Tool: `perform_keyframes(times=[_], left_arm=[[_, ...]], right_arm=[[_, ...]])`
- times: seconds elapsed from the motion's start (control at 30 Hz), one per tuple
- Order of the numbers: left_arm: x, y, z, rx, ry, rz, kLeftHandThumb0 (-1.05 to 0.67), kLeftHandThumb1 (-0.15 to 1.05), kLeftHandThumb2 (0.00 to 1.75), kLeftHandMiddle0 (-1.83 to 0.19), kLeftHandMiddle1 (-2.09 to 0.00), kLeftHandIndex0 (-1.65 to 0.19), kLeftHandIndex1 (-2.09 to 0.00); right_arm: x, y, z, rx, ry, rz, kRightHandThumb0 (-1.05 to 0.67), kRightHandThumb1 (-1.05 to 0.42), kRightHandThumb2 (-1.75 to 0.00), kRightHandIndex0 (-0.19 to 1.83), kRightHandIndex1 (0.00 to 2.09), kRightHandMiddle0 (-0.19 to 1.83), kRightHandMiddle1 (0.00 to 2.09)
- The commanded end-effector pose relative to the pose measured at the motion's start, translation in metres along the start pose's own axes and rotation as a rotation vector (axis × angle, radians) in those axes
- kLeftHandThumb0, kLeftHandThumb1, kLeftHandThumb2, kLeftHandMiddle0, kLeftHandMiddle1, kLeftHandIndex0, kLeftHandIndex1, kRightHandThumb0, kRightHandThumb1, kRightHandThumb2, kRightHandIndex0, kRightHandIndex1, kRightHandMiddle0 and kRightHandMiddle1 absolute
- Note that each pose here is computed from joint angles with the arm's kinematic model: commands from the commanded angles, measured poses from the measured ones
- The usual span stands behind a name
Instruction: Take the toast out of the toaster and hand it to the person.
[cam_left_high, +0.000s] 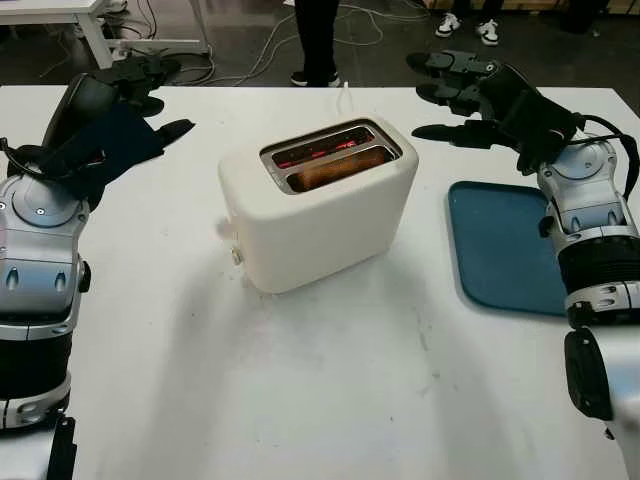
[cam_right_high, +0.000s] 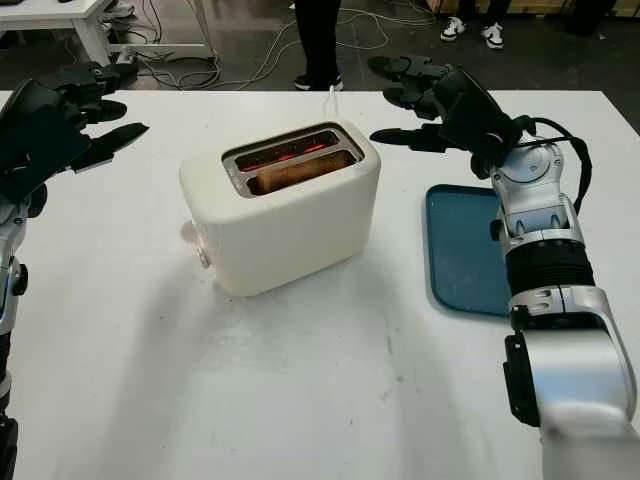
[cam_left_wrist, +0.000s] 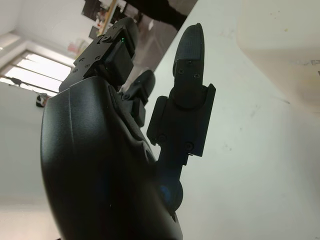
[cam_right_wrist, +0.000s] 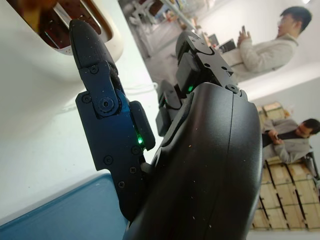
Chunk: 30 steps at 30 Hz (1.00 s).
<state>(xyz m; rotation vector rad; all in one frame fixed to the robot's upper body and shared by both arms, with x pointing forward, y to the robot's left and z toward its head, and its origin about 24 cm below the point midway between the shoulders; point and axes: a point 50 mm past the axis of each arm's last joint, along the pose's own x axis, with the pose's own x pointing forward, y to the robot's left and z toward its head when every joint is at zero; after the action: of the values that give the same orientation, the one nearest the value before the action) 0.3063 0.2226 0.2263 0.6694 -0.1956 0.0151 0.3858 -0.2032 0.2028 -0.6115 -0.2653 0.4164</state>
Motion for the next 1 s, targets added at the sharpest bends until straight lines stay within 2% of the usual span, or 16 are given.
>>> perform_keyframes(times=[0.0,0.47,0.63,0.7,0.83,0.97], left_arm=[[-0.001,0.002,0.000,0.004,0.002,0.015,-0.47,0.92,0.25,-0.29,-0.56,-0.47,0.00],[-0.001,0.003,0.000,0.034,0.001,0.014,-0.49,0.92,0.27,-0.30,-0.56,-0.49,-0.01],[-0.001,0.002,-0.001,0.022,0.003,0.015,-0.48,0.92,0.27,-0.29,-0.54,-0.48,-0.01],[-0.001,0.002,-0.002,0.023,0.002,0.015,-0.49,0.92,0.27,-0.31,-0.55,-0.49,-0.01],[-0.001,0.002,-0.001,0.024,0.007,0.015,-0.47,0.92,0.26,-0.32,-0.55,-0.49,-0.01],[-0.001,0.003,-0.001,0.039,0.006,0.010,-0.46,0.92,0.27,-0.32,-0.55,-0.50,-0.01]], right_arm=[[-0.001,0.001,0.000,-0.003,-0.014,-0.002,-0.70,-0.85,0.00,0.37,0.01,0.37,0.00],[0.000,0.001,-0.001,0.010,-0.012,-0.004,-0.72,-0.86,0.00,0.36,0.00,0.37,0.00],[0.000,0.000,0.002,0.020,-0.047,-0.036,-0.71,-0.84,0.00,0.40,0.02,0.40,0.01],[0.000,-0.001,0.004,0.036,-0.075,-0.059,-0.66,-0.82,0.00,0.43,0.03,0.42,0.02],[0.003,-0.008,0.016,0.066,-0.156,-0.099,-0.55,-0.77,0.00,0.55,0.09,0.53,0.07],[0.008,-0.016,0.038,0.019,-0.264,-0.144,-0.45,-0.73,0.00,0.86,0.24,0.76,0.17]])
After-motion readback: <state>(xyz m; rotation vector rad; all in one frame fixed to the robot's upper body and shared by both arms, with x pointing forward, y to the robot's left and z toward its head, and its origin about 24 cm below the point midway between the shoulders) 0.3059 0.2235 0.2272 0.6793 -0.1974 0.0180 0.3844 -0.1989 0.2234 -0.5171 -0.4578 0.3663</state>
